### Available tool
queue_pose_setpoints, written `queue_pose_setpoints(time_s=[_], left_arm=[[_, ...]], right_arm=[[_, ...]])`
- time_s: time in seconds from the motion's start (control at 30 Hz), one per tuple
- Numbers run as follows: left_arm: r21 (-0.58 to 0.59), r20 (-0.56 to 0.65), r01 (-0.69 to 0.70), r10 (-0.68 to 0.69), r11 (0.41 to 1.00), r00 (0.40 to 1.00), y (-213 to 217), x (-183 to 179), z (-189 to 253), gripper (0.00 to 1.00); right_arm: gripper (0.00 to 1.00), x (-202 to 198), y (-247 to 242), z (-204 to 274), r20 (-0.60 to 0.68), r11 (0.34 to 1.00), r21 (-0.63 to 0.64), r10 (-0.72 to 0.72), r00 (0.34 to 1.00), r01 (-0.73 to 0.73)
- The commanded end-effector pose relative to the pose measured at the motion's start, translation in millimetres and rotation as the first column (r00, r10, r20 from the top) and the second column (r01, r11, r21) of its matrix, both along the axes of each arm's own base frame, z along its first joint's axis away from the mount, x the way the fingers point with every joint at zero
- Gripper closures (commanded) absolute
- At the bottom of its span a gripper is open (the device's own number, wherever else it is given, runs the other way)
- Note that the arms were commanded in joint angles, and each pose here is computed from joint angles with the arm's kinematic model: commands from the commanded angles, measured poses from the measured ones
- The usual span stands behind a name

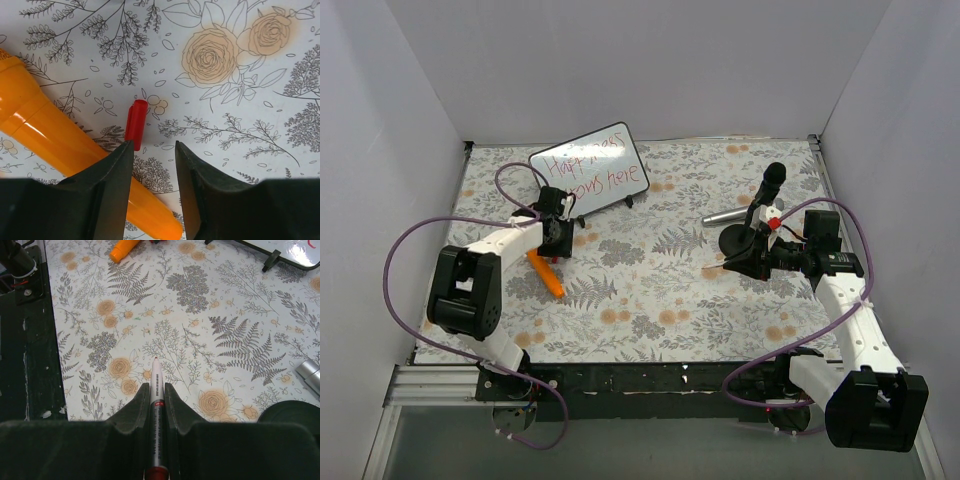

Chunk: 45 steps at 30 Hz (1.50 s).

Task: Write a sentence on the whiteboard
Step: Pick up the pen cap from the center of the board.

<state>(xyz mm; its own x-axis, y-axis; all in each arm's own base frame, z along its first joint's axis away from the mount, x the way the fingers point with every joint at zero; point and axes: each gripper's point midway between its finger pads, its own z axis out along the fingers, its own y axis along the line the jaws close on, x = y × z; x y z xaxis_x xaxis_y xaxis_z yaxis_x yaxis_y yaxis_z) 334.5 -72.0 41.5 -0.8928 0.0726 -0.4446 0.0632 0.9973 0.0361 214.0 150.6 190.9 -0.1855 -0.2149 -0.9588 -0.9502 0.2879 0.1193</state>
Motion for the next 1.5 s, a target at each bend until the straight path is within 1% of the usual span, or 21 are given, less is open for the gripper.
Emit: queue_pose_setpoints(time_s=[0.0,0.13,0.37,0.5,0.63,0.73,0.8,0.87,0.97,1.13,1.17,1.3,1.47], left_arm=[[0.055,0.045,-0.01,0.008,0.998,0.999,7,14,8,0.62],[0.063,0.042,-0.012,0.009,0.998,0.999,8,17,1,0.63],[0.071,-0.003,0.0,0.0,0.997,1.0,7,17,-15,0.75],[0.065,-0.008,0.01,-0.01,0.998,1.0,7,15,-16,0.77],[0.047,-0.026,0.031,-0.03,0.998,0.999,2,13,-20,0.82],[0.043,-0.034,0.036,-0.034,0.998,0.999,1,13,-22,0.81],[0.046,-0.033,0.034,-0.032,0.998,0.999,2,12,-21,0.68],[0.047,-0.01,0.027,-0.027,0.999,1.0,3,14,-14,0.61],[0.053,0.013,0.022,-0.023,0.998,1.0,4,18,-9,0.59],[0.03,0.016,0.055,-0.055,0.998,0.998,-5,31,-9,0.6],[0.027,-0.008,0.059,-0.059,0.998,0.998,-6,31,-17,0.6],[0.004,-0.05,0.063,-0.063,0.998,0.997,-7,33,-26,0.63],[-0.032,-0.071,0.05,-0.052,0.998,0.996,-7,29,-29,0.69]], right_arm=[[0.99,1,2,2,0.007,1.0,0.01,0.012,1.0,-0.012],[0.99,1,2,2,0.007,1.0,0.01,0.012,1.0,-0.012],[0.99,1,2,1,0.006,1.0,0.007,0.01,1.0,-0.01],[0.99,1,2,1,0.007,1.0,0.006,0.009,1.0,-0.009],[0.99,1,1,1,0.012,1.0,0.006,0.01,1.0,-0.01],[0.99,0,1,1,0.01,1.0,0.005,0.01,1.0,-0.01],[0.99,0,2,1,0.011,1.0,0.006,0.011,1.0,-0.011],[0.99,0,2,1,0.011,1.0,0.006,0.011,1.0,-0.011],[0.99,0,2,2,0.012,1.0,0.009,0.013,1.0,-0.013],[0.99,0,2,2,0.013,1.0,0.006,0.011,1.0,-0.011],[0.99,0,2,2,0.014,1.0,0.006,0.011,1.0,-0.011],[0.99,0,1,1,0.013,1.0,0.004,0.009,1.0,-0.009],[0.99,1,1,1,0.016,1.0,0.003,0.01,1.0,-0.01]])
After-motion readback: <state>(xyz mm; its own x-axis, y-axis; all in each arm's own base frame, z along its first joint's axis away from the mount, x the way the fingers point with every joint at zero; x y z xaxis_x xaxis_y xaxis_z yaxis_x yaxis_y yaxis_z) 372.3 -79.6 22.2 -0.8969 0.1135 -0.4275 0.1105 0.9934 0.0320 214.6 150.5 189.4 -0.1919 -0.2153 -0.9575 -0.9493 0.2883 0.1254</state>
